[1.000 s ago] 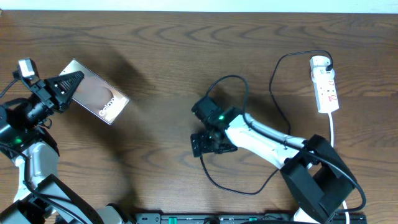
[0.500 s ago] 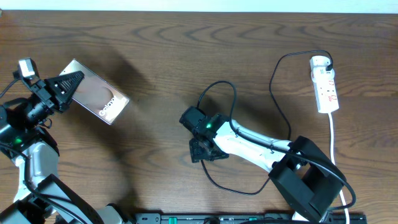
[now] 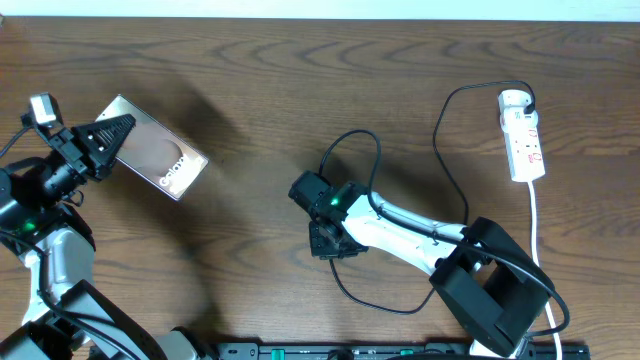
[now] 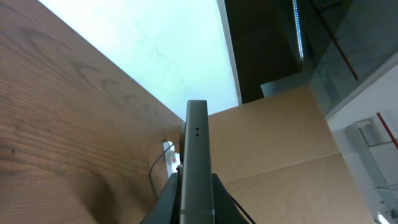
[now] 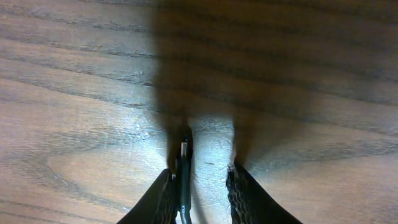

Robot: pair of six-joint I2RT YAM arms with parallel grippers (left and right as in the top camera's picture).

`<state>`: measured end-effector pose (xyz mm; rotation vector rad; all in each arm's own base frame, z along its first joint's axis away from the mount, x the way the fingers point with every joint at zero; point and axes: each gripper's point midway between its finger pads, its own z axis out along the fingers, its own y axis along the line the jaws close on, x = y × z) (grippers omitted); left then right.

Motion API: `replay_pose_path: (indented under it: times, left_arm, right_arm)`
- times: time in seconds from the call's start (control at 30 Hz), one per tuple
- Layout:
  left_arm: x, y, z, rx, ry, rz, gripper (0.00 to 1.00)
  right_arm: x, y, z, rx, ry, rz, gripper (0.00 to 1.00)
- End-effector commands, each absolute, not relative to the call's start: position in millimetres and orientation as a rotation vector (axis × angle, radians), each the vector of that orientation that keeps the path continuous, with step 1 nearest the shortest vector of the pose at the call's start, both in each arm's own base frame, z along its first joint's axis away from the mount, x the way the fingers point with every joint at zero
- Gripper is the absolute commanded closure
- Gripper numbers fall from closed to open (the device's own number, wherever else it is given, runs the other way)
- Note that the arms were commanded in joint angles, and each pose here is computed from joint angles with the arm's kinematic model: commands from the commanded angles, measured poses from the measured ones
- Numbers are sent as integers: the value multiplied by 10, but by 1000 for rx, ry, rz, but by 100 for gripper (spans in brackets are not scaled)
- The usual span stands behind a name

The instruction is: Plug charger to phone and switch on socket

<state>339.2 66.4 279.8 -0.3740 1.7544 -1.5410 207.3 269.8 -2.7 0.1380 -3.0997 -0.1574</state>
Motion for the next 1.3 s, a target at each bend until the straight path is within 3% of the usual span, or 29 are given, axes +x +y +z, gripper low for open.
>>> replay_pose_path:
  times: [0.0,0.43,1.27]
  left_arm:
    - [3379,672,2946,-334,1750,-1512,93]
    - [3376,669,2933,-336,1751,-1515,93]
    - [3370,664,2901,-347,1752,-1522,93]
  right_arm:
    - [1939,2624,-204,116,-3046,-83,75]
    - [1804,2631,-201,110,-3022,-49,75]
    - [1930,2581,-257,42,-3046,-34,81]
